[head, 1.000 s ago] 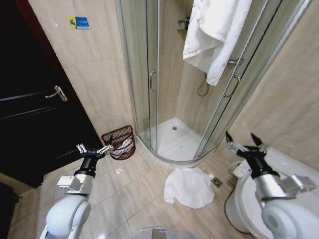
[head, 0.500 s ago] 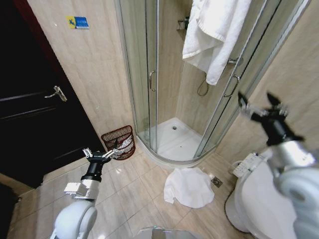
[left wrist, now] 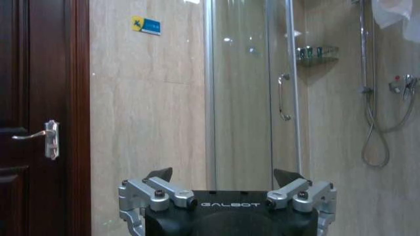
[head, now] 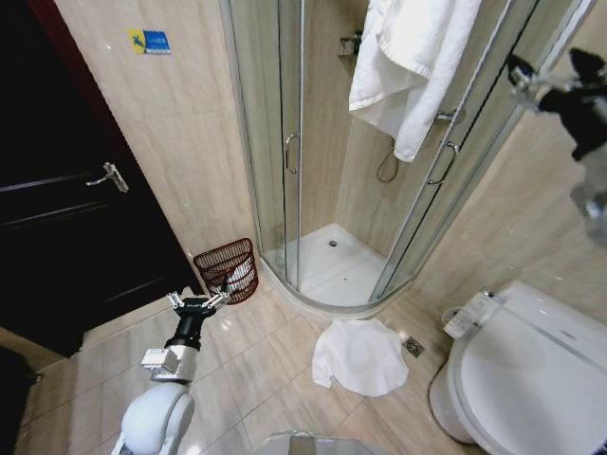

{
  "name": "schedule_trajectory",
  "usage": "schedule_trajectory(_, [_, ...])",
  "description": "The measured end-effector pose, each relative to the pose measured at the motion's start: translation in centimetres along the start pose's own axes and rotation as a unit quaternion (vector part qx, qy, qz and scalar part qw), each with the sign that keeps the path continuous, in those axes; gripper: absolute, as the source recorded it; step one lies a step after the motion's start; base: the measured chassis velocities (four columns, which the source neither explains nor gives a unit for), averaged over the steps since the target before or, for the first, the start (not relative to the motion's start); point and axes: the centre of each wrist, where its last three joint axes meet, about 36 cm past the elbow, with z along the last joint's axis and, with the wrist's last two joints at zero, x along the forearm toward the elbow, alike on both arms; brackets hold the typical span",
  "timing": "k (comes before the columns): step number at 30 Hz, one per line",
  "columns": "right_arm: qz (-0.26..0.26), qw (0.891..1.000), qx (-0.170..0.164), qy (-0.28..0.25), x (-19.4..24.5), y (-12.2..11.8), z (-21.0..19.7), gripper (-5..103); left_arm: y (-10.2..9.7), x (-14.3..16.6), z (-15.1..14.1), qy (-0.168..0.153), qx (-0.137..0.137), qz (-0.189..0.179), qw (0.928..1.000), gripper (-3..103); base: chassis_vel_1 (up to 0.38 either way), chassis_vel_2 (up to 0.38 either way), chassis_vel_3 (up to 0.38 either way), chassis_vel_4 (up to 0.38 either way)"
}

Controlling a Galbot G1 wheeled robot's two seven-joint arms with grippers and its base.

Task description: Discard the used towel into the hamper.

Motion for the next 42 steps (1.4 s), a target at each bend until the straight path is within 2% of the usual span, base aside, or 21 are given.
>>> schedule_trajectory(3, [-0.026, 1.0, -0.014, -0.008, -5.5, 1.2, -1.3, 100, 0.6, -0.2, -0.2, -0.004, -0.004, -0.006, 1.0, 100, 0.0, 0.0, 0.0, 0.0])
schedule_trajectory(4, [-0.026, 1.0, -0.014, -0.008, -5.5, 1.2, -1.3, 100, 0.6, -0.2, -0.2, -0.004, -0.004, -0.006, 1.0, 100, 0.0, 0.0, 0.0, 0.0])
schedule_trajectory(7, [-0.035, 0.999, -0.01, -0.015, -10.2, 2.6, -3.4, 100, 1.1, -0.3, -0.5, -0.01, -0.005, -0.011, 0.9999, 100, 0.0, 0.0, 0.0, 0.0])
schedule_trajectory(11, [-0.032, 0.999, -0.008, -0.002, -13.7, 3.6, -4.0, 100, 1.2, -0.5, -0.8, -0.017, -0.004, -0.011, 0.9998, 100, 0.0, 0.0, 0.0, 0.0])
schedule_trajectory(23, [-0.009, 1.0, 0.002, 0.015, -19.5, 5.2, -5.9, 100, 1.2, -0.7, -1.3, -0.035, 0.005, -0.009, 0.9993, 100, 0.0, 0.0, 0.0, 0.0])
schedule_trajectory(32, [0.043, 0.999, 0.005, 0.007, -22.2, 6.7, -6.0, 100, 1.1, -0.8, -1.9, -0.045, 0.011, -0.004, 0.9989, 100, 0.0, 0.0, 0.0, 0.0])
schedule_trajectory(34, [0.052, 0.999, 0.003, 0.006, -22.6, 7.2, -5.6, 103, 1.0, -0.8, -1.9, -0.046, 0.011, -0.004, 0.9989, 100, 0.0, 0.0, 0.0, 0.0])
schedule_trajectory(36, [0.053, 0.999, 0.002, 0.005, -22.6, 7.4, -5.6, 100, 1.1, -0.8, -1.9, -0.047, 0.012, -0.004, 0.9988, 100, 0.0, 0.0, 0.0, 0.0])
schedule_trajectory(38, [0.058, 0.998, 0.004, 0.006, -22.8, 7.8, -5.3, 89, 1.3, -0.8, -1.9, -0.049, 0.011, -0.006, 0.9987, 100, 0.0, 0.0, 0.0, 0.0])
schedule_trajectory(39, [0.058, 0.998, 0.004, 0.006, -22.8, 7.8, -5.3, 89, 1.3, -0.8, -1.9, -0.049, 0.011, -0.006, 0.9987, 100, 0.0, 0.0, 0.0, 0.0])
schedule_trajectory(42, [0.06, 0.998, 0.006, 0.007, -22.7, 8.1, -5.1, 73, 1.7, -0.7, -2.1, -0.051, 0.011, -0.009, 0.9986, 100, 0.0, 0.0, 0.0, 0.0])
